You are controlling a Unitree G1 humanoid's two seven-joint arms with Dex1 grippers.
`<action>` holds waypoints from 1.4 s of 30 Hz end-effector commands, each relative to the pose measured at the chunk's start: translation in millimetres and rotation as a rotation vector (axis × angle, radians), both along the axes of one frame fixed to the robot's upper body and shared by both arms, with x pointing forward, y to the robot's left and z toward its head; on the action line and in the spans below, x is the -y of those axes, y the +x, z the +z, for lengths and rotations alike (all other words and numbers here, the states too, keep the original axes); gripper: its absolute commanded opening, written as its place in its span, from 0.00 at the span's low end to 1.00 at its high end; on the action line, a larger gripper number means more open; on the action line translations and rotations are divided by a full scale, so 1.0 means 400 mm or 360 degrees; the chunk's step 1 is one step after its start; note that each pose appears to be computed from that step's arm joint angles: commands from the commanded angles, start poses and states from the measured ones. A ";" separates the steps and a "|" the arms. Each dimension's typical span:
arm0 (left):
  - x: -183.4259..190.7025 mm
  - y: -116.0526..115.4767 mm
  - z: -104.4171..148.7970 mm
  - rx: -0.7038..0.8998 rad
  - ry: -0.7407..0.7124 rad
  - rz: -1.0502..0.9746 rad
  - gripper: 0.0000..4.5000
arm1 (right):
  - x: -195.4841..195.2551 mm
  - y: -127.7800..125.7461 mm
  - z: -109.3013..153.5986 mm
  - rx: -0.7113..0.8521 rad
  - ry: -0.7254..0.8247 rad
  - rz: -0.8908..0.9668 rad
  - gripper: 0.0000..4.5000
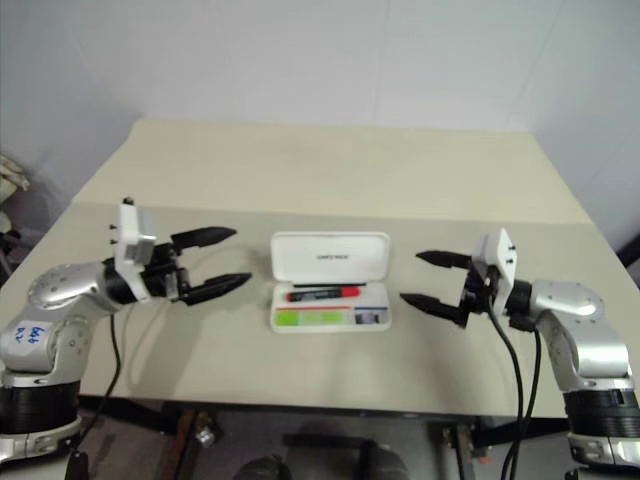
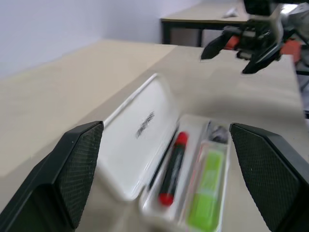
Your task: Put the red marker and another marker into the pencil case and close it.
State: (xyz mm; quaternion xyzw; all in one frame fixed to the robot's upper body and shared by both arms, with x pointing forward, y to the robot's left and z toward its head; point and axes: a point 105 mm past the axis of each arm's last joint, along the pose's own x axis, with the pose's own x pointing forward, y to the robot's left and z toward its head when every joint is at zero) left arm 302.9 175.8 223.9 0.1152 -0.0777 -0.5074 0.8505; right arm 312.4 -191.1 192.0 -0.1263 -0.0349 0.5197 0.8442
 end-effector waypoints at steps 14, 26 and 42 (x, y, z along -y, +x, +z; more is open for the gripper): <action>-0.113 0.127 0.018 0.0004 -0.0111 0.0216 0.01 | -0.009 0.008 0.019 0.0079 -0.0007 0.0023 1.00; -0.095 0.300 -0.040 -0.0194 -0.0013 0.0470 0.01 | 0.019 0.013 0.036 0.0096 -0.0033 0.0022 1.00; 0.068 0.327 -0.052 -0.0494 -0.0083 0.0178 0.01 | 0.017 -0.001 0.030 0.0101 -0.0015 -0.0018 1.00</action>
